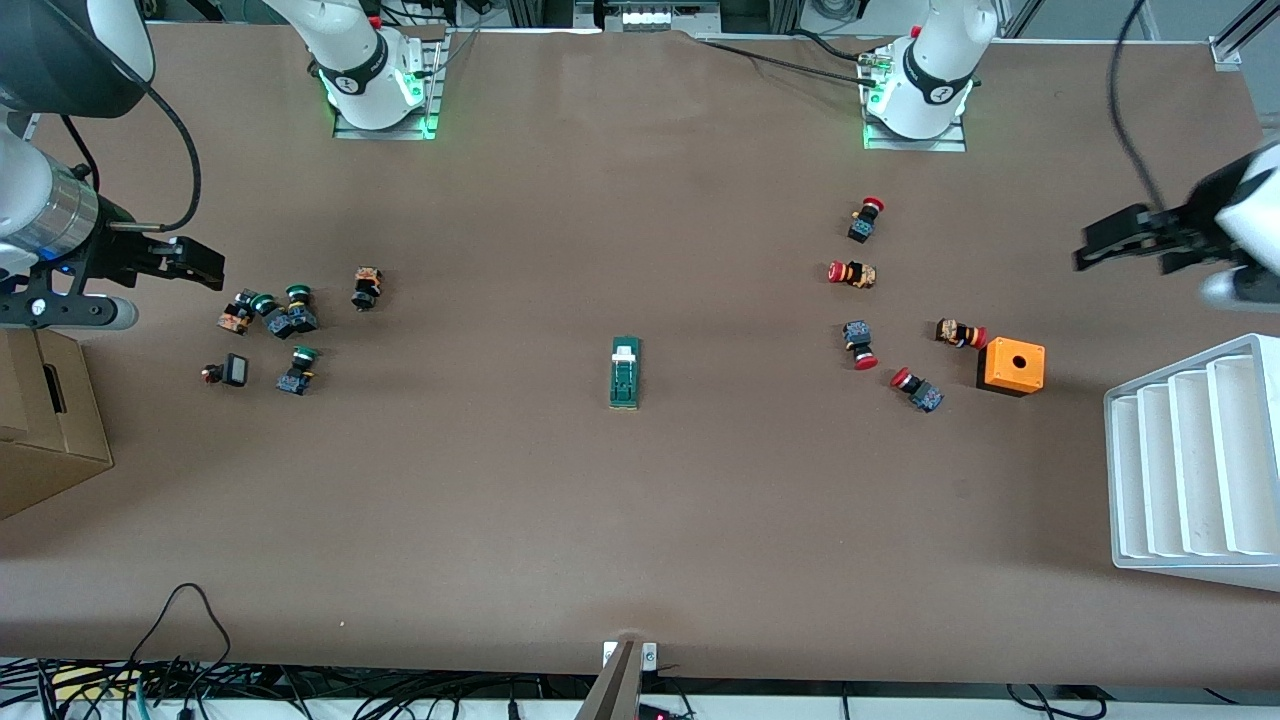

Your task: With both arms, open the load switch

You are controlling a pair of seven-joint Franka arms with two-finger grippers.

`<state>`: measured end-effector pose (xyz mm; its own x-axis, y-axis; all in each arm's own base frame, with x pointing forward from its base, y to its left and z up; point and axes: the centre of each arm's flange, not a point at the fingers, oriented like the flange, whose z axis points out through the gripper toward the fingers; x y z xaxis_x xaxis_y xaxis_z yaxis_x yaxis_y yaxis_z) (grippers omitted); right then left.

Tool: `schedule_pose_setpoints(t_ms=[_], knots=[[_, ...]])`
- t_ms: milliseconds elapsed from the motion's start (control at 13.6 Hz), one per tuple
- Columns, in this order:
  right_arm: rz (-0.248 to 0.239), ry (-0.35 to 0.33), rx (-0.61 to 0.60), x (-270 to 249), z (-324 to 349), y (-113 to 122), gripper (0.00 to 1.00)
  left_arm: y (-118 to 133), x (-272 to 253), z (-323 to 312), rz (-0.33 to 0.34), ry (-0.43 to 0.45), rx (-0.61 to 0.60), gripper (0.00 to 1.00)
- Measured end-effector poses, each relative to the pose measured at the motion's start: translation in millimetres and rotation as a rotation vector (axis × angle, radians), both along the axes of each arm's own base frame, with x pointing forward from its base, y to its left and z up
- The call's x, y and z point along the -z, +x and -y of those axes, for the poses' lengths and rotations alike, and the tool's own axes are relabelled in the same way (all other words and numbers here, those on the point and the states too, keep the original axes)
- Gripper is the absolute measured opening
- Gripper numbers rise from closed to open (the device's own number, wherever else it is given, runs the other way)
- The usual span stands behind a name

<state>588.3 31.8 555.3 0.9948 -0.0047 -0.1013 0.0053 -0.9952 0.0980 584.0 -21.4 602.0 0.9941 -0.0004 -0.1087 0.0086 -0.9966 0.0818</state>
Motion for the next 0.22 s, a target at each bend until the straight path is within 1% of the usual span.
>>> schedule_pose_setpoints(t_ms=[221], knots=[[0.0, 0.0, 0.0, 0.1, 0.0, 0.1, 1.0, -3.8, 8.4, -0.7, 0.033, 0.015, -0.004, 1.0]])
